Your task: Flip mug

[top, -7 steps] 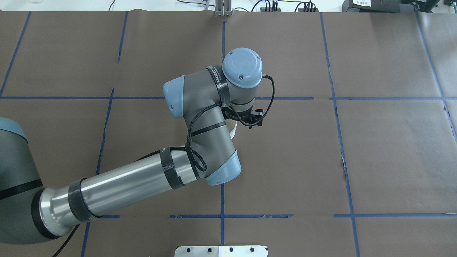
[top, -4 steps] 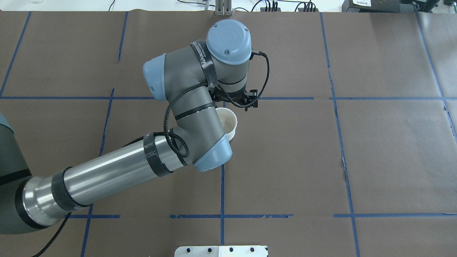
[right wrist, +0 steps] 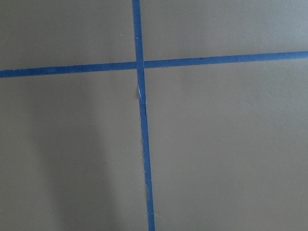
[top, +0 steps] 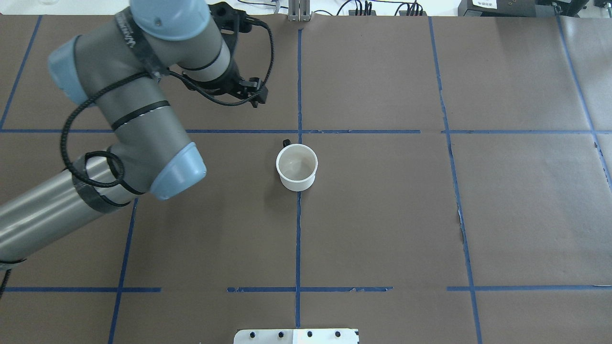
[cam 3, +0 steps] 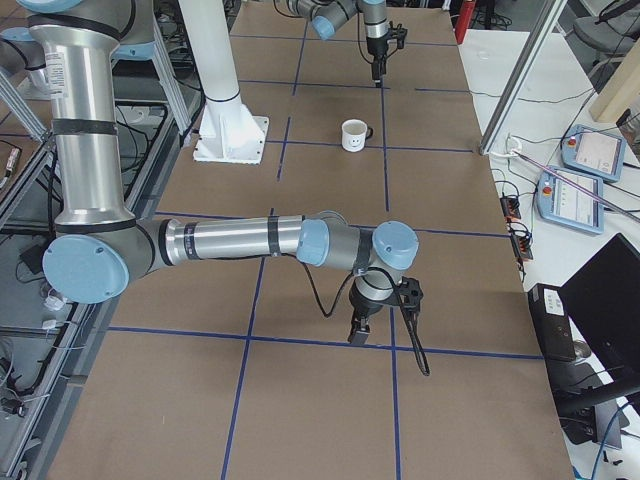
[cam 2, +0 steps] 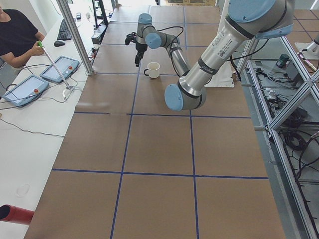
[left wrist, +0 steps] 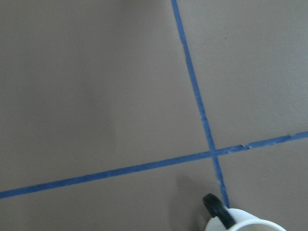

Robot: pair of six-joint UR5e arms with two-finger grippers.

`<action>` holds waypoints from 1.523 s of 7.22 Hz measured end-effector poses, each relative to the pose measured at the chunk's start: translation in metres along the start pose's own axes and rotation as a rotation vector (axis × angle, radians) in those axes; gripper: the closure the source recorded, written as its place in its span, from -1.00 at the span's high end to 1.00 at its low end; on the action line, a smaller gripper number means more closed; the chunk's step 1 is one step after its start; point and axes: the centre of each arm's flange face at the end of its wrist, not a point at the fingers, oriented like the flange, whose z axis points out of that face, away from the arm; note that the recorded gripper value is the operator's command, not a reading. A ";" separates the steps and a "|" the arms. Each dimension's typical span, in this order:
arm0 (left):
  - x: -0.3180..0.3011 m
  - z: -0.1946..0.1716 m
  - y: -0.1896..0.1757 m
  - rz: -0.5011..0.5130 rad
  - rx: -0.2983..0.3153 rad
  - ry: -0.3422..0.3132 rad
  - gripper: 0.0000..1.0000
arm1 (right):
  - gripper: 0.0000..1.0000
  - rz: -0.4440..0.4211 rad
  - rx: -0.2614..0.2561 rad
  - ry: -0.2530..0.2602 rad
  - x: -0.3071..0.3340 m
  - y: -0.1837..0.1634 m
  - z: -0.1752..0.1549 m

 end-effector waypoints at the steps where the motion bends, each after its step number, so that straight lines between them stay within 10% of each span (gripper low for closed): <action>1: -0.042 -0.001 0.003 0.025 0.026 -0.013 1.00 | 1.00 0.000 0.000 0.000 0.000 0.000 0.000; 5: -0.268 0.005 0.031 0.095 -0.001 -0.062 1.00 | 1.00 0.000 -0.001 0.000 0.000 0.000 0.000; 11: -0.578 -0.042 0.166 0.044 -0.143 -0.144 1.00 | 1.00 0.000 0.000 0.000 0.000 0.000 0.000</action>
